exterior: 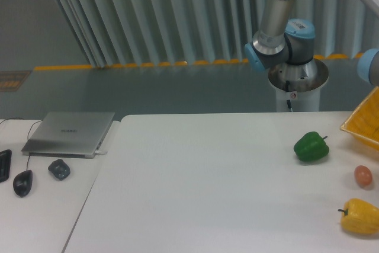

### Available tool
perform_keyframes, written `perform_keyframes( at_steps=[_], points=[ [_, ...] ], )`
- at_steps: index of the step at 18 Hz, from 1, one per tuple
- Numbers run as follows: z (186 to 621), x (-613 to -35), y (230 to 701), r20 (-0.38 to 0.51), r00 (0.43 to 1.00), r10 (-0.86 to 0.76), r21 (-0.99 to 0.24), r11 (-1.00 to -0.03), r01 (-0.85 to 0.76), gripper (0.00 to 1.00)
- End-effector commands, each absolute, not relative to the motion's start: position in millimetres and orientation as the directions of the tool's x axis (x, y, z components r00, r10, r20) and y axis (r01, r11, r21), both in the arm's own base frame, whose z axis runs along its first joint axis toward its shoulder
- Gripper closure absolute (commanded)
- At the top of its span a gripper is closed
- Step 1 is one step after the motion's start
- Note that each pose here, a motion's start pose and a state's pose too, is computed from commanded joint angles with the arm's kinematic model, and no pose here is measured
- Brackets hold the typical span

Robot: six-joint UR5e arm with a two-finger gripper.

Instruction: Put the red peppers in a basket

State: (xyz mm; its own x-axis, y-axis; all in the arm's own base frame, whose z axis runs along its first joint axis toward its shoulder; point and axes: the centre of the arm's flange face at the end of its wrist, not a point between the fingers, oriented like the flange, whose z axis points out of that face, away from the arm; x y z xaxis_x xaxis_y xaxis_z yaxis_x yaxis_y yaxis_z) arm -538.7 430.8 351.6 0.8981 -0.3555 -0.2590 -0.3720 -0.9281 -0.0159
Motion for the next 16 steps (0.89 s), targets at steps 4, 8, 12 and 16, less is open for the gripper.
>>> perform_keyframes(
  at_steps=[4, 8, 12, 16],
  points=[
    [342, -544, 432, -0.273, 0.921, -0.277, -0.039, -0.954, -0.299, 0.00],
    [327, -546, 433, -0.256, 0.938, -0.233, -0.049, -0.966, -0.254, 0.00],
    [304, -545, 433, -0.219, 0.954, -0.203, -0.048, -0.975, -0.218, 0.00],
    [291, -545, 430, -0.196, 0.963, -0.186, -0.046, -0.979, -0.198, 0.00]
  ],
)
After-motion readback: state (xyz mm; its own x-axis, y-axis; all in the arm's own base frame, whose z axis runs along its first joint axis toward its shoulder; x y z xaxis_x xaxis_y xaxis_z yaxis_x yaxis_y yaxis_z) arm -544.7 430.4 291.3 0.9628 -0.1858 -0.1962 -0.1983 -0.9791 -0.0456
